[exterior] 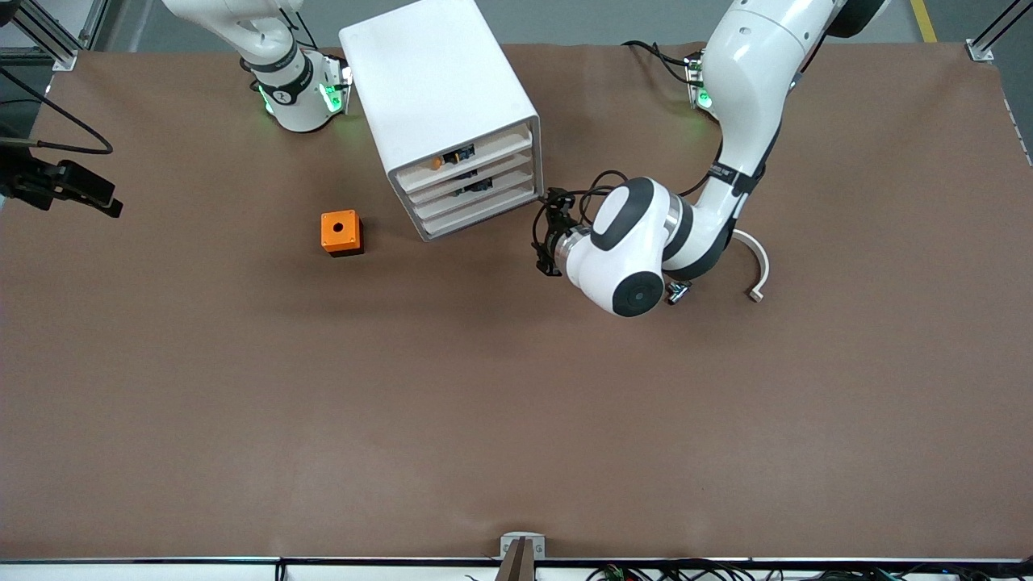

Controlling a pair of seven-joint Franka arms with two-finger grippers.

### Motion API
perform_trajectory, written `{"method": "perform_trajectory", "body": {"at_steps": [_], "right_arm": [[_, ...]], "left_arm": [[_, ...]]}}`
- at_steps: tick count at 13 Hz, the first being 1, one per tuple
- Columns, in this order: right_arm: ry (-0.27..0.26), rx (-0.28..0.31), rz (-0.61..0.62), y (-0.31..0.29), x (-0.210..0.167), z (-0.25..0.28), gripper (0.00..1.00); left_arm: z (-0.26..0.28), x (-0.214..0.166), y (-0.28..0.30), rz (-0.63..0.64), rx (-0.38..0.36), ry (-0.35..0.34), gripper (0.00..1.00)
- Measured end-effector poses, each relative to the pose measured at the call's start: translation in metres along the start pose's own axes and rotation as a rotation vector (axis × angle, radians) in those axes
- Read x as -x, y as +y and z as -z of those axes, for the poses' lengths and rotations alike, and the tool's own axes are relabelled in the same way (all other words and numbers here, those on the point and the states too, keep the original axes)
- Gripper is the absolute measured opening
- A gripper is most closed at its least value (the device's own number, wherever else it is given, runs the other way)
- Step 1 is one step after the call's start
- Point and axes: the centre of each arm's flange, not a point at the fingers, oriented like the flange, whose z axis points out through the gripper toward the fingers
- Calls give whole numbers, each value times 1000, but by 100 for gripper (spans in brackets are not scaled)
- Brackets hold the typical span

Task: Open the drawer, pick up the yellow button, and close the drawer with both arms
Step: 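Reach the left gripper to the cabinet's drawer handle, then grasp the drawer handle with the left gripper and pull it open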

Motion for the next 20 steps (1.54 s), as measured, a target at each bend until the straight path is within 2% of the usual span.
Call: {"method": "perform_trajectory", "body": {"at_steps": [1,2,4,8,10,16,19,20], "right_arm": [[-1,0,0,0,0,0,100],[-1,0,0,0,0,-1,100],[-6,1,0,0,0,-3,100],[-16,1,-1,0,0,-7,100],[-18,1,-1,0,0,-9,100],[-20,2,-6,0,0,-9,100],[-16,2,0,-3,0,-9,100],[-14,2,2,-4,0,-8,100]], "left_arm": [[-5,1,3,51,-31,-43,81],[-9,3,5,108,-59,-76,77],[-30,11,6,221,-120,-107,73],[-77,31,-2,387,-211,-99,70],[-81,31,-5,424,-238,-90,65],[-80,28,-14,440,-329,-53,64],[-87,30,-17,458,-364,-56,56],[-95,31,-18,465,-375,-42,56]]}}
